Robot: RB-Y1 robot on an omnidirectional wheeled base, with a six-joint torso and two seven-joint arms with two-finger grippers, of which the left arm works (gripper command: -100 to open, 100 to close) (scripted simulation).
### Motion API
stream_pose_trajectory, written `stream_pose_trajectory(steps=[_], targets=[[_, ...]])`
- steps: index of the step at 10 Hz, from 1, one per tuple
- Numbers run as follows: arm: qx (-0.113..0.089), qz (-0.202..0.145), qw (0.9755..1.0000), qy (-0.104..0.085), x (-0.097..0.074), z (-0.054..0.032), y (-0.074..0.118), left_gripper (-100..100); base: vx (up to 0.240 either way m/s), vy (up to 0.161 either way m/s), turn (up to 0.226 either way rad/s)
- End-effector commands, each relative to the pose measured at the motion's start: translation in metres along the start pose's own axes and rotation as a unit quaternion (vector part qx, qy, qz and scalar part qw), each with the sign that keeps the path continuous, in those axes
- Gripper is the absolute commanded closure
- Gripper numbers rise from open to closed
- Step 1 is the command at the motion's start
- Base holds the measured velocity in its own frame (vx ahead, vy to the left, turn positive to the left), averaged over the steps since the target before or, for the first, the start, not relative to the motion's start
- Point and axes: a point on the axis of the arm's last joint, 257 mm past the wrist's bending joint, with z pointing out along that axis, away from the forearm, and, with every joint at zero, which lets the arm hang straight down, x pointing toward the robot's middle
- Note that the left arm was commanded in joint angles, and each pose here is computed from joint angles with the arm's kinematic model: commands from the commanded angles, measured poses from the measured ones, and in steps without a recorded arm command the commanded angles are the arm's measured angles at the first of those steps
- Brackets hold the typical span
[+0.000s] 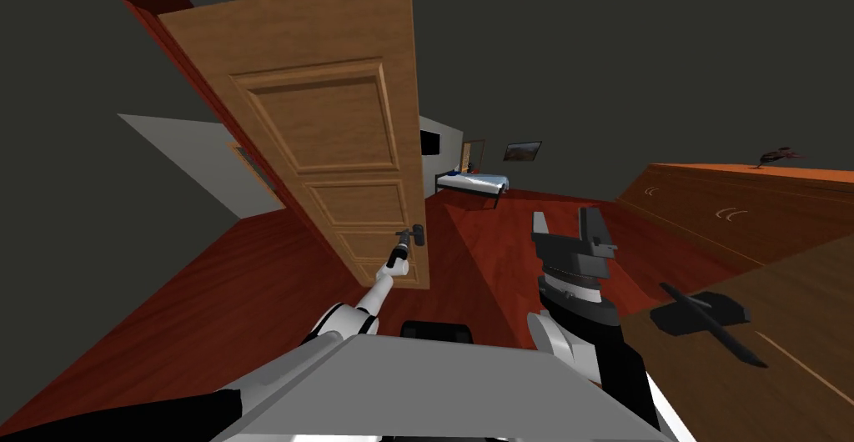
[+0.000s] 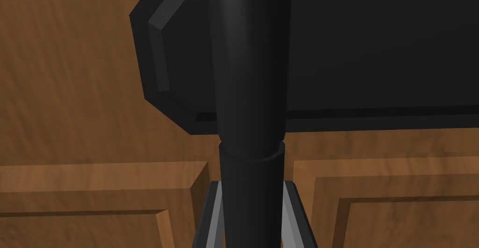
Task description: Push the door open
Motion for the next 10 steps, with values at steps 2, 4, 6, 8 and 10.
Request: stream_pose_trajectory(steps=[2, 4, 6, 8, 10], targets=[[0.005, 0.002, 0.9998, -0.021, -0.027, 0.0029, -0.004, 100, 0.198, -0.126, 0.06], [0.005, 0.002, 0.9994, -0.035, -0.043, 0.0027, -0.004, 100, 0.173, -0.128, 0.082], [0.005, 0.002, 0.9987, -0.05, -0.059, 0.002, -0.004, 100, 0.181, -0.113, 0.083], [0.005, 0.001, 0.9981, -0.061, -0.072, 0.0013, -0.004, 100, 0.171, -0.118, 0.061], [0.005, 0.0, 0.9974, -0.072, -0.084, 0.0004, -0.004, 100, 0.134, -0.075, 0.045]])
